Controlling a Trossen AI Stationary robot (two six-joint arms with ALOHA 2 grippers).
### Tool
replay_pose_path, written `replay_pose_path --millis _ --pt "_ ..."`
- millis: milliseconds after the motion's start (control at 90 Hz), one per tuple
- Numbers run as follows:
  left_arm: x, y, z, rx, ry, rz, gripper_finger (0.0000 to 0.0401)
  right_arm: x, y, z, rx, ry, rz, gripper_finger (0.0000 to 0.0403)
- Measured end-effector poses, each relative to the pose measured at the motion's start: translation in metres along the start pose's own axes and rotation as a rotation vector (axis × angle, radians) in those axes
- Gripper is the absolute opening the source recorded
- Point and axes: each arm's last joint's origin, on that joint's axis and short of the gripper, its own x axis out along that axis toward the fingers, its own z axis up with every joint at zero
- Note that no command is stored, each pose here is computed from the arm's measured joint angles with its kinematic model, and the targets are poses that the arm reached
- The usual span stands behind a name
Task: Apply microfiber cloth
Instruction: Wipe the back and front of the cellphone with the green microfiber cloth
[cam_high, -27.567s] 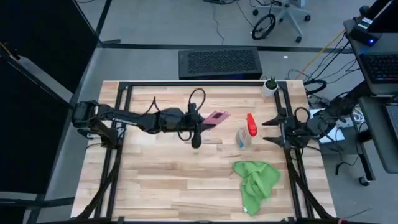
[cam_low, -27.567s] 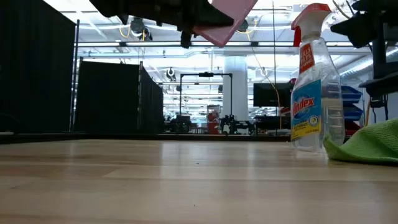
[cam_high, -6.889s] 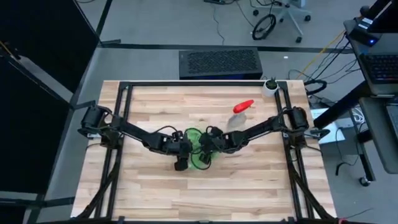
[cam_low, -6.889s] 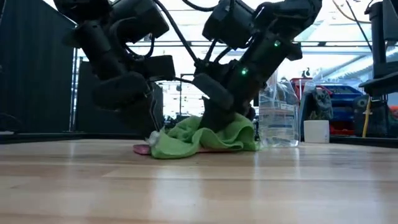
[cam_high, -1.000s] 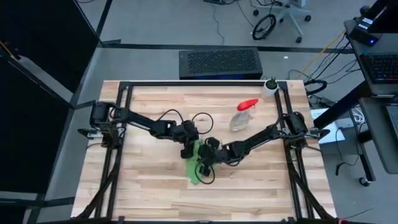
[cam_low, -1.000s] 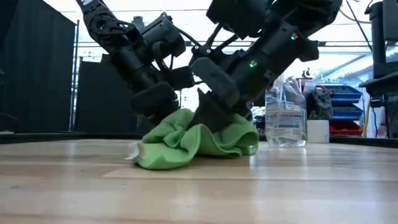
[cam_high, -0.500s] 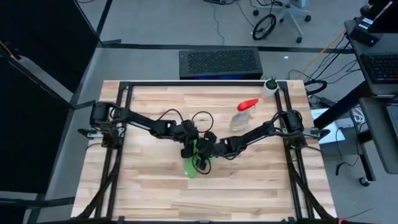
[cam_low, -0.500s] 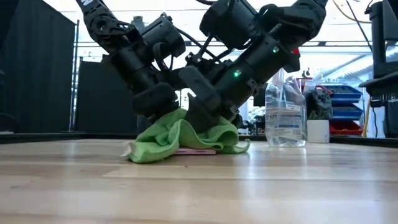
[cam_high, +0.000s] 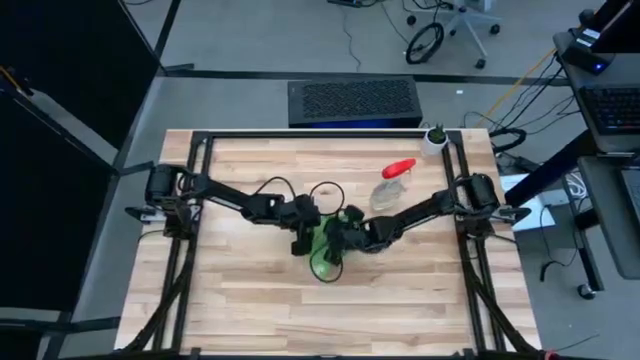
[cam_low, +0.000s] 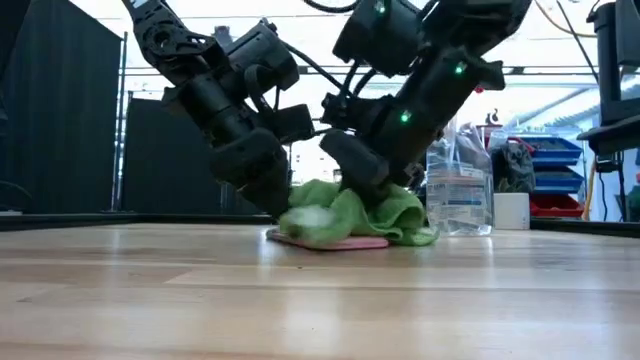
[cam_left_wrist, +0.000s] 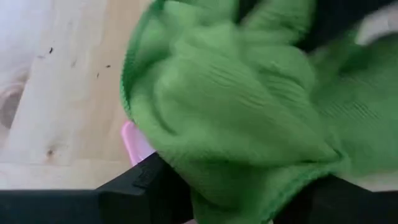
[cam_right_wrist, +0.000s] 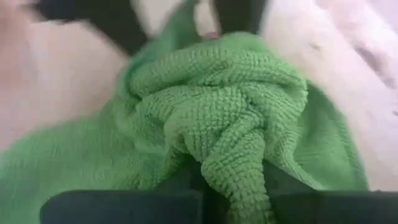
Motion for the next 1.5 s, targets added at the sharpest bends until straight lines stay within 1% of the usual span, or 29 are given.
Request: replay_pose_path --millis 44,144,267,389,489,567,644,711,789,867,989,1033,1078,1111,1178,1244,1311,1378,1444,1500 --pt "0.0 0.0 0.0 0.0 0.0 0.0 0.0184 -0.001 0.001 0.0 0.004 0.005 0.01 0.0022" --pt "0.0 0.0 0.0 0.001 0.001 -0.001 0.0184 -0.005 0.013 -0.009 0.007 0.031 0.057 0.0022" --pt "0.0 -0.001 0.0 0.006 0.001 -0.008 0.0184 -0.018 0.031 -0.026 0.005 0.082 0.071 0.0022" --pt "0.0 -0.001 0.0 0.008 0.0 -0.01 0.0184 -0.025 0.04 -0.036 0.011 0.11 0.084 0.0023" --pt "0.0 -0.001 0.0 0.009 -0.001 -0.01 0.0184 -0.032 0.044 -0.037 0.003 0.114 0.104 0.0022" --pt "0.0 -0.001 0.0 0.009 -0.001 -0.008 0.0184 -0.042 0.043 -0.035 0.004 0.135 0.145 0.0022" --pt "0.0 0.0 0.0 0.005 -0.002 -0.004 0.0184 -0.055 0.04 -0.035 -0.016 0.175 0.167 0.0022" --pt "0.0 0.0 0.0 0.004 -0.003 0.002 0.0184 -0.073 0.037 -0.032 -0.023 0.175 0.169 0.0022" --pt "-0.003 0.0 0.003 0.004 -0.012 0.007 0.0184 -0.093 0.032 -0.029 -0.018 0.159 0.132 0.0022" --pt "-0.008 0.0 0.006 0.002 -0.027 0.011 0.0184 -0.107 0.027 -0.035 -0.028 0.185 0.067 0.0022" --pt "-0.016 0.0 0.011 0.0 -0.027 0.015 0.0184 -0.129 0.021 -0.043 -0.03 0.233 0.03 0.0024" --pt "-0.021 0.0 0.012 -0.001 -0.014 0.021 0.0184 -0.134 0.019 -0.048 -0.041 0.26 0.001 0.0028" --pt "-0.026 0.0 0.018 -0.001 -0.037 0.022 0.0184 -0.137 0.017 -0.054 -0.051 0.29 -0.035 0.0033" --pt "-0.03 0.0 0.022 0.0 -0.055 0.025 0.0184 -0.14 0.016 -0.058 -0.046 0.309 -0.061 0.0037" --pt "-0.037 -0.001 0.023 -0.001 -0.044 0.027 0.0184 -0.146 0.013 -0.065 -0.024 0.344 -0.116 0.0048" --pt "-0.045 -0.001 0.025 0.0 -0.044 0.029 0.0184 -0.15 0.011 -0.072 0.004 0.372 -0.17 0.0062" --pt "-0.05 -0.001 0.027 -0.001 -0.054 0.029 0.0184 -0.152 0.01 -0.081 0.031 0.408 -0.192 0.0081" --pt "-0.055 -0.001 0.025 -0.002 -0.035 0.032 0.0184 -0.155 0.008 -0.089 0.066 0.456 -0.194 0.0105" --pt "-0.058 -0.001 0.028 -0.003 -0.051 0.035 0.0184 -0.158 0.006 -0.097 0.093 0.5 -0.193 0.0134" --pt "-0.059 -0.001 0.024 -0.004 -0.02 0.037 0.0184 -0.162 0.005 -0.101 0.11 0.525 -0.187 0.016"
